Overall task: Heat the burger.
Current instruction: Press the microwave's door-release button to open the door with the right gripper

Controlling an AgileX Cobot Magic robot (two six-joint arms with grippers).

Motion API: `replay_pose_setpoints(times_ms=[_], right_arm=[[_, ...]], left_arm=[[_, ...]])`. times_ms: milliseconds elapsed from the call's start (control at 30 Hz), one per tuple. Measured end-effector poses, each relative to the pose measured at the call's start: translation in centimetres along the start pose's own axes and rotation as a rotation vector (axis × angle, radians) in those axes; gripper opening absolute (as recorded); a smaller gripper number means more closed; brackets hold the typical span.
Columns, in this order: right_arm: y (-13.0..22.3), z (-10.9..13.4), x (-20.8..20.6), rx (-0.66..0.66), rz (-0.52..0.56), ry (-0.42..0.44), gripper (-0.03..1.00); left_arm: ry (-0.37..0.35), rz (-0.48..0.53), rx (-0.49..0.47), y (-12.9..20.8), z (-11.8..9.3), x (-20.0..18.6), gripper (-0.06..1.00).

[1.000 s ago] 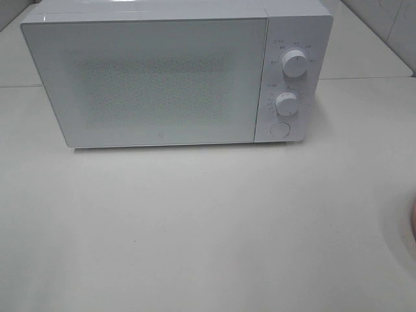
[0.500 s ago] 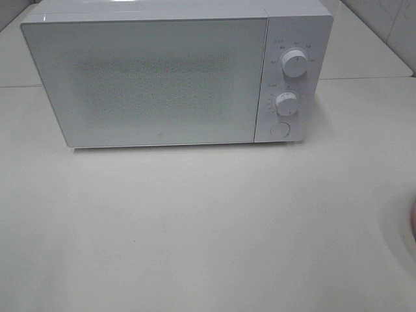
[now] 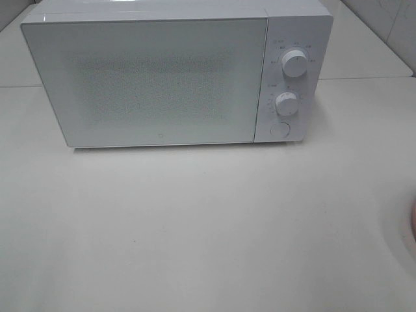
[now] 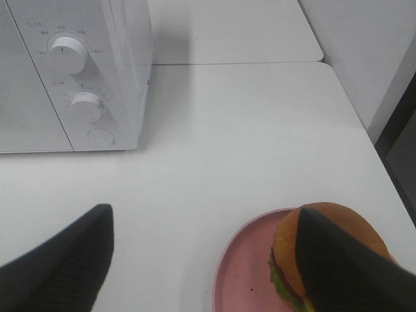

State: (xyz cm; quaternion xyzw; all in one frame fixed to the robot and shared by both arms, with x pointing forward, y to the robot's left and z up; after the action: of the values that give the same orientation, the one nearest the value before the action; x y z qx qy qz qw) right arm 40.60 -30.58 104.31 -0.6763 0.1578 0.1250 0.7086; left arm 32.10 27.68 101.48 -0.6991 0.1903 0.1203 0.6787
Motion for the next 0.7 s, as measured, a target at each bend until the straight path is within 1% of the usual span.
replay_pose_setpoints(times_ms=[333, 500, 600, 667, 700], right_arm=[[-1.2, 0.5, 2.7, -0.009, -0.006, -0.014, 0.74], [-1.7, 0.9, 5.0, -0.016, -0.004, -0.024, 0.74], [-1.8, 1.0, 5.4, -0.017, -0.005, -0.026, 0.74], [-2.4, 1.2, 6.7, -0.026, -0.025, -0.034, 0.74], [-2.4, 1.2, 6.7, -0.026, -0.025, -0.034, 0.74]], left_arm=[[0.000, 0.000, 0.000, 0.0, 0.0, 0.0, 0.88], [0.000, 0.000, 0.000, 0.0, 0.0, 0.0, 0.88], [0.000, 0.000, 0.000, 0.0, 0.0, 0.0, 0.88], [0.000, 0.000, 0.000, 0.0, 0.0, 0.0, 0.88], [0.000, 0.000, 0.000, 0.0, 0.0, 0.0, 0.88]])
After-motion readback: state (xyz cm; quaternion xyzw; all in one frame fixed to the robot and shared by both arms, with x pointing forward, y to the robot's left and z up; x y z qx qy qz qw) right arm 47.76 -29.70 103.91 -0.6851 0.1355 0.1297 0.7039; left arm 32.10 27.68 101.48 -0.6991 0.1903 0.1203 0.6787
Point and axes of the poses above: a point on each arm's last joint axis where the gripper is mounted, x pointing out along that axis toward the gripper, z along the wrist's bending axis when the last joint is at zero, y = z × x, the point moved 10 cm from there along x, pointing out along that axis toward the gripper, and after that the axes turned 3 degrees about x, right-handed, at the moved point
